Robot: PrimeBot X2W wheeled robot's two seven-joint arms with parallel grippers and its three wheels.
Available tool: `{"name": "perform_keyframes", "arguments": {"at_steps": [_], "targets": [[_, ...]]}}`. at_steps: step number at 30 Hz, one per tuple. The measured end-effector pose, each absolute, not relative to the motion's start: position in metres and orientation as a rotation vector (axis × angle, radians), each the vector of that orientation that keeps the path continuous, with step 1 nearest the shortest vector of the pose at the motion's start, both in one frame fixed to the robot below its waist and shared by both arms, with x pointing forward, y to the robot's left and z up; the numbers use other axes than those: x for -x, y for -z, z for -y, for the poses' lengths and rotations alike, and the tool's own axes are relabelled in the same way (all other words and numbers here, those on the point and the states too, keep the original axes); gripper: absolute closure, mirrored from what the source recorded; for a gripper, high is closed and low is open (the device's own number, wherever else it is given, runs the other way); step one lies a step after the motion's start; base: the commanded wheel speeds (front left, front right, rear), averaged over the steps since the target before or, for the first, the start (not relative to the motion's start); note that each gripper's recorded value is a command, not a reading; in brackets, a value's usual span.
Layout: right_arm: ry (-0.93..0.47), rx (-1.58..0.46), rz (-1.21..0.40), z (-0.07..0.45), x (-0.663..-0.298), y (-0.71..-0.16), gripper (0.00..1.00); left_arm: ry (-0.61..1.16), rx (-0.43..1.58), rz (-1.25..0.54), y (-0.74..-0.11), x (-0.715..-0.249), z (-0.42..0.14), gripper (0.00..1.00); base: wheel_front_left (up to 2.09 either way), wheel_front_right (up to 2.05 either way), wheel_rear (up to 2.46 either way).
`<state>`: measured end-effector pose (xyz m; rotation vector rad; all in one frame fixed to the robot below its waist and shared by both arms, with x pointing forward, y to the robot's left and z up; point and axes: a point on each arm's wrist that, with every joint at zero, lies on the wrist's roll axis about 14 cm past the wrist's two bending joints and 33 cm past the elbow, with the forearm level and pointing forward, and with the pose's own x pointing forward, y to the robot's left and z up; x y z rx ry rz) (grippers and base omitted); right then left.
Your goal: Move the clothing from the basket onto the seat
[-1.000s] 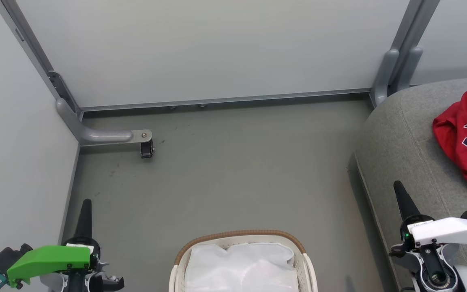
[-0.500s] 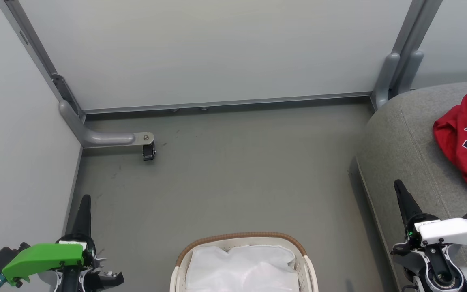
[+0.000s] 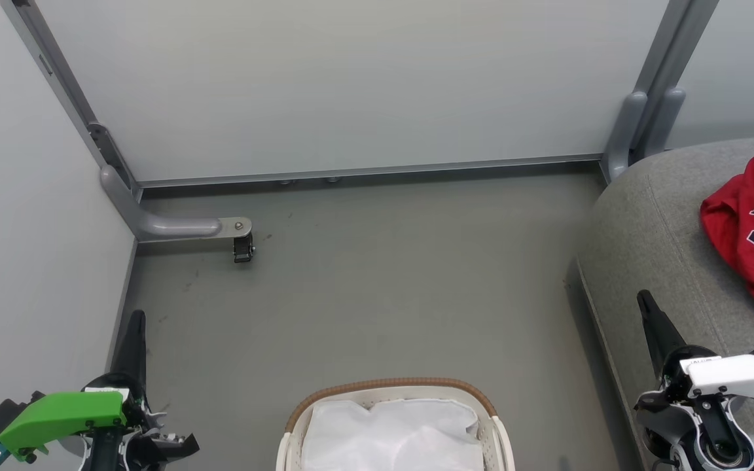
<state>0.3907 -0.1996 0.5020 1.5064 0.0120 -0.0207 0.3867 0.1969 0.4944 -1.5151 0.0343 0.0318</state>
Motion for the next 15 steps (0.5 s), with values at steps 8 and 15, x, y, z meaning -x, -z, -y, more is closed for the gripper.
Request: {"name": "perform_keyframes", "arguments": {"at_steps": [8,15], "targets": [[0.004,-1.561,-0.004,0.1989,-0.39,-0.5063,1.0,-0.014,1.56,-0.019,-0.5008,-0.3867,-0.1982,1.0,0.0,0.0,0.0],[-0.002,-1.576,-0.001,0.1986,-0.39,-0.5077,1.0,-0.011,1.577,-0.011,-0.5028,-0.3867,-0.1991,1.0,0.0,0.0,0.0]]}}
